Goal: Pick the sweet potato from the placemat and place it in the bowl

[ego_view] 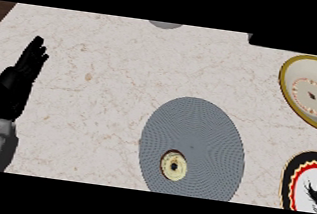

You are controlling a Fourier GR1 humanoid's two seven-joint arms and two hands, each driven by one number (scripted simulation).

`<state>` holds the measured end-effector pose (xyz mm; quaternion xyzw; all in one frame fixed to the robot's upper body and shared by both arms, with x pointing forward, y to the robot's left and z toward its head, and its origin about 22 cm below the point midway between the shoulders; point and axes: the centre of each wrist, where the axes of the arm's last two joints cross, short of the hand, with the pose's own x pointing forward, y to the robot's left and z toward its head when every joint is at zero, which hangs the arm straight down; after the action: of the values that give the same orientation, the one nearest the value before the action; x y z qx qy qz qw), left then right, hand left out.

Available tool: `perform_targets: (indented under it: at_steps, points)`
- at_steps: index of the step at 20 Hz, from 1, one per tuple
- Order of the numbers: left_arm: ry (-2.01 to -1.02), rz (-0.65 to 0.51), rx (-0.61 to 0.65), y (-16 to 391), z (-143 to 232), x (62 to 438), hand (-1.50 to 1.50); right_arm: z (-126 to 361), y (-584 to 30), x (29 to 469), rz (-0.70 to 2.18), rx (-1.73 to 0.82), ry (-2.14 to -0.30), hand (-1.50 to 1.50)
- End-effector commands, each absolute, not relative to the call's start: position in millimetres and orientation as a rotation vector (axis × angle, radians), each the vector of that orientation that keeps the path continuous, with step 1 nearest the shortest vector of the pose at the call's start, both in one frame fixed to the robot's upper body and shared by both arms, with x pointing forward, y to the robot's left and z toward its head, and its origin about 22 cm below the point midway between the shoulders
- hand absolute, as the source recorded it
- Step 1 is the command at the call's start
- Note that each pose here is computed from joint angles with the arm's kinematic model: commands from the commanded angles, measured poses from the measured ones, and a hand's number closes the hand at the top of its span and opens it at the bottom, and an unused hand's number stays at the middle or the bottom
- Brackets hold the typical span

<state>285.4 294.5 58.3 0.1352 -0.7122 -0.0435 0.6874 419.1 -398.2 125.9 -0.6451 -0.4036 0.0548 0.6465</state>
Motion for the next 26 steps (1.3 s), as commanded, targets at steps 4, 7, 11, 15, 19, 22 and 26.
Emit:
perform_targets:
  at_steps: [4,7,11,15,19,22,26]
  points:
    - [-1.609,-0.112,0.293,302,61,282,0.00,91,-426,398,0.056,-1.267,-0.746,-1.50]
    - [-1.594,-0.095,0.281,292,51,277,0.00,96,-444,388,0.135,-1.207,-0.821,-1.50]
    - [-1.614,-0.089,0.288,286,70,287,0.00,90,-453,379,-0.051,-1.174,-1.013,-1.50]
    - [-1.591,-0.063,0.307,308,55,279,0.00,103,-448,386,-0.408,-1.121,-1.256,-1.50]
    - [-1.581,-0.064,0.340,319,64,276,0.00,113,-484,361,-0.595,-1.056,-1.431,-1.50]
    - [-1.567,-0.050,0.327,295,48,270,0.00,94,-512,328,-0.623,-0.994,-1.425,-1.50]
    - [-1.571,-0.042,0.334,305,53,275,0.00,48,-532,278,-0.628,-0.957,-1.407,-1.50]
